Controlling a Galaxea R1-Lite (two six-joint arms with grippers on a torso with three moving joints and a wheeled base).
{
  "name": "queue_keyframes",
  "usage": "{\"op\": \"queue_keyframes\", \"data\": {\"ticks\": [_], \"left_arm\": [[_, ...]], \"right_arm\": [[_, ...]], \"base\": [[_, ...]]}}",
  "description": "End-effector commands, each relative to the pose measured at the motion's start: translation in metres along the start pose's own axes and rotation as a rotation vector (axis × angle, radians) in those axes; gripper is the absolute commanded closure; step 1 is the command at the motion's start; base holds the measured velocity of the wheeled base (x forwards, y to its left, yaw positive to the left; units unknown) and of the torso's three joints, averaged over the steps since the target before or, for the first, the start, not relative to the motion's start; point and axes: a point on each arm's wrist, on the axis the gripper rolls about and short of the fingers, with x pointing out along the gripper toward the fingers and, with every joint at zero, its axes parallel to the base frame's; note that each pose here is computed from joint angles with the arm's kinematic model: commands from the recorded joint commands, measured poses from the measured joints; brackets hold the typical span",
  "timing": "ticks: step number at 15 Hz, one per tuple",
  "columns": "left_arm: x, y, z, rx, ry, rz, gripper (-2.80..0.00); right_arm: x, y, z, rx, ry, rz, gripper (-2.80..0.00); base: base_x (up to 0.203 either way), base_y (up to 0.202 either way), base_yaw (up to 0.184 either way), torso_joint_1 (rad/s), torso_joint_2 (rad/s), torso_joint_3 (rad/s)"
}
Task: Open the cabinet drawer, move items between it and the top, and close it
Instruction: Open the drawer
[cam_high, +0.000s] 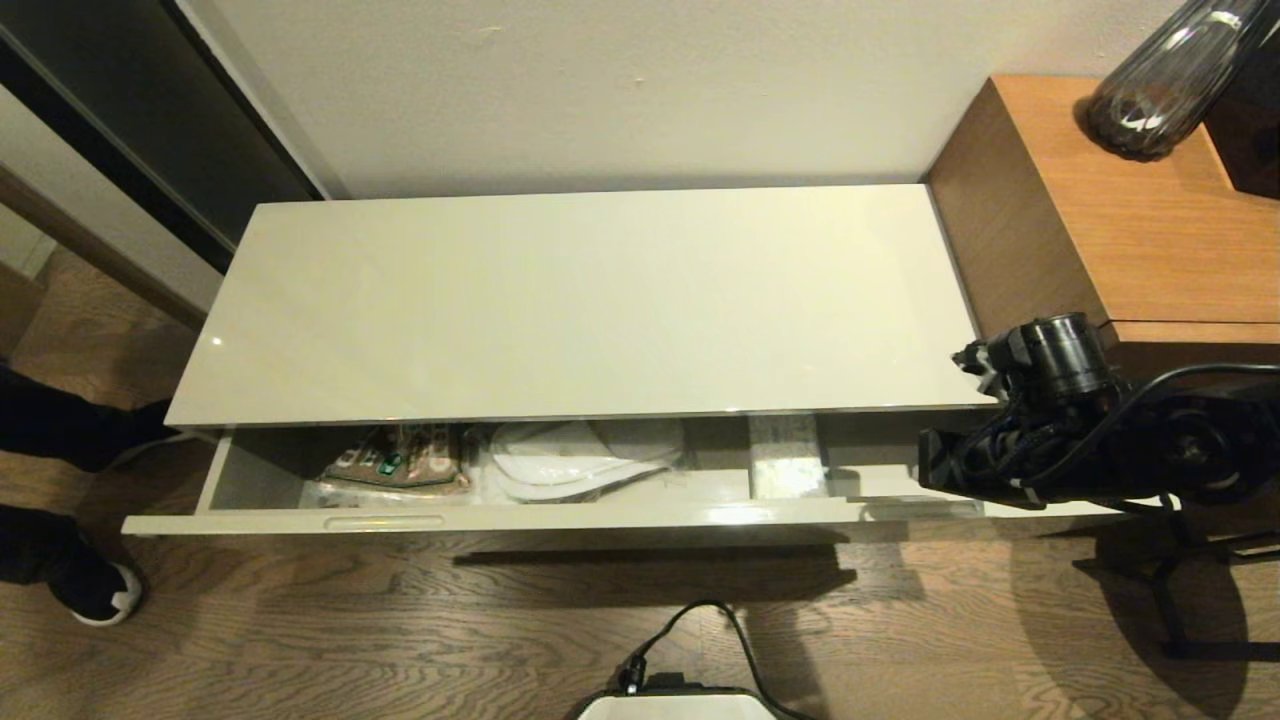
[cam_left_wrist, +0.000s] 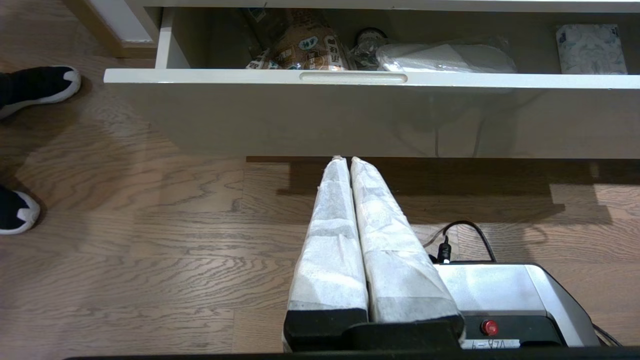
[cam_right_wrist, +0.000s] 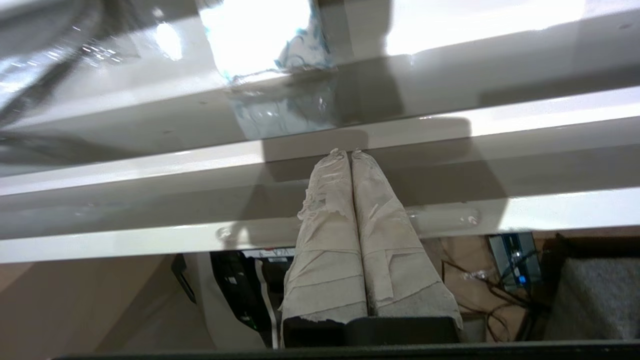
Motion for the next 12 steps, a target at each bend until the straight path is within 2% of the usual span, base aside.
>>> {"op": "queue_keyframes", "data": {"ticks": [1,4,12], "left_arm": [[0.000,0.000,0.000,-0.001,0.001,0.001,0.00],[0.000,0.000,0.000,-0.001,0.001,0.001,0.00],[0.000,0.000,0.000,-0.001,0.001,0.001,0.00]], "right_arm": [[0.016,-0.002,-0.005,0.003,0.044,-0.016,0.00],[0.027,-0.001,-0.004,0.023,0.012,-0.004,0.00],[0.017,-0.007,-0.021,0.036,0.049,-0.018,0.00]], "base": [[0.000,0.000,0.000,0.000,0.00,0.000],[0.000,0.000,0.000,0.000,0.00,0.000],[0.000,0.000,0.000,0.000,0.00,0.000]]}}
